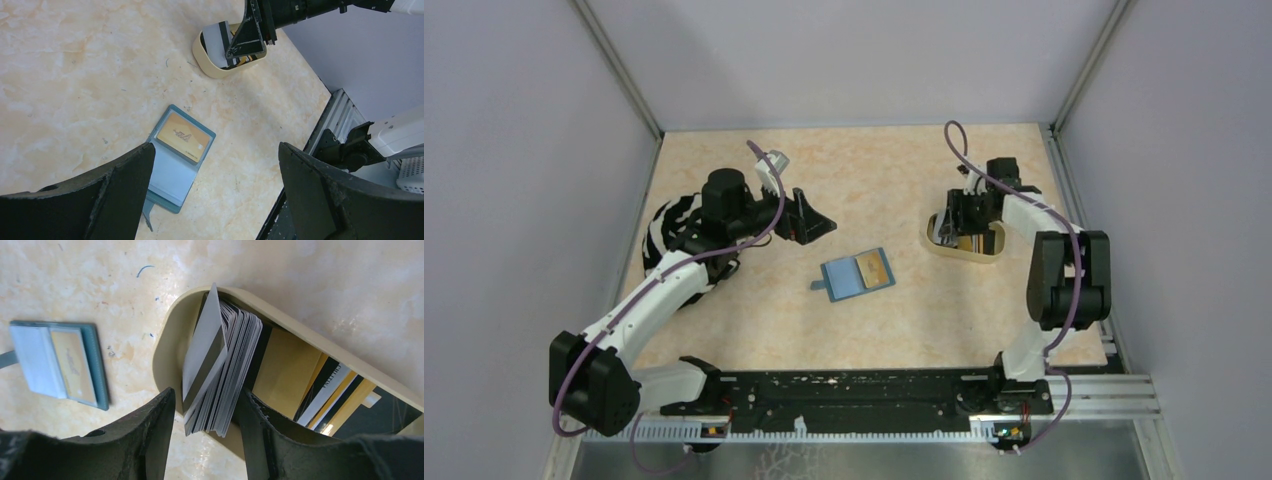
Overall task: Put the credit cards into the card holder
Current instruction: Pick up the credit card from the storage box.
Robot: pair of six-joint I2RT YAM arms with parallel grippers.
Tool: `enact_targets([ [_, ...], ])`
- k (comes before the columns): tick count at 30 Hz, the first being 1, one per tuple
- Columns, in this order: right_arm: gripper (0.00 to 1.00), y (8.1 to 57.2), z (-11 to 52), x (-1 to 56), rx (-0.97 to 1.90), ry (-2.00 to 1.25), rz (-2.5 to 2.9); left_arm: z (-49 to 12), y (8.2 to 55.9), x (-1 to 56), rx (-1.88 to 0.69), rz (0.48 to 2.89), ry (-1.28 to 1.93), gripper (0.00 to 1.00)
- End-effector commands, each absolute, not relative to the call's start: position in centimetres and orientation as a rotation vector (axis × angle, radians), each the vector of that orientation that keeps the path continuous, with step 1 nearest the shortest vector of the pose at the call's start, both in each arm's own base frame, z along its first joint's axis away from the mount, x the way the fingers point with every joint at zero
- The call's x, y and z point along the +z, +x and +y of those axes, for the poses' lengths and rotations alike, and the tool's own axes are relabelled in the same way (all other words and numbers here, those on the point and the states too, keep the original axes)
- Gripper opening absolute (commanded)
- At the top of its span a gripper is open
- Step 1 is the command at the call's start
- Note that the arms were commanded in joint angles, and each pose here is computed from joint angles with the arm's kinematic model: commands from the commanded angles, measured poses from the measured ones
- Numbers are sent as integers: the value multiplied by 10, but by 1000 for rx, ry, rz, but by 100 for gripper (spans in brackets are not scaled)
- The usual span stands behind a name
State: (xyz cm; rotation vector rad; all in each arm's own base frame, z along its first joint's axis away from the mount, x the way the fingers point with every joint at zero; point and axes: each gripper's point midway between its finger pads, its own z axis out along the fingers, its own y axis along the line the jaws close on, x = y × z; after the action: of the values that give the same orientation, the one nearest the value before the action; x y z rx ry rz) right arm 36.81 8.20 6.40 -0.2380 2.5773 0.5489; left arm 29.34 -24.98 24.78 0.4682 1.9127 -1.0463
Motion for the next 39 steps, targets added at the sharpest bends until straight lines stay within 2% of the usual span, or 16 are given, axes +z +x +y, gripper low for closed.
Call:
enact_targets([
  [1,49,365,92,75,777,-182,2546,-249,292,254,-1044,1879,475,99],
  [6,50,364,89,71,901,-67,2547,-249,292,254,-1045,1879,476,99],
  [8,56,364,87,66,905,-35,2555,-249,292,254,-1044,1880,476,99],
  [11,59,364,91,65,980,-3,2544,-248,293,254,-1043,1880,474,99],
  [15,60,362,96,67,1096,38,2510,-248,293,255,-1040,1877,475,99],
  [24,48,366,84,83,1154,99,2430,-248,293,254,-1041,1878,475,99],
  [39,41,366,83,90,1203,121,2383,-248,292,254,-1042,1879,474,99],
])
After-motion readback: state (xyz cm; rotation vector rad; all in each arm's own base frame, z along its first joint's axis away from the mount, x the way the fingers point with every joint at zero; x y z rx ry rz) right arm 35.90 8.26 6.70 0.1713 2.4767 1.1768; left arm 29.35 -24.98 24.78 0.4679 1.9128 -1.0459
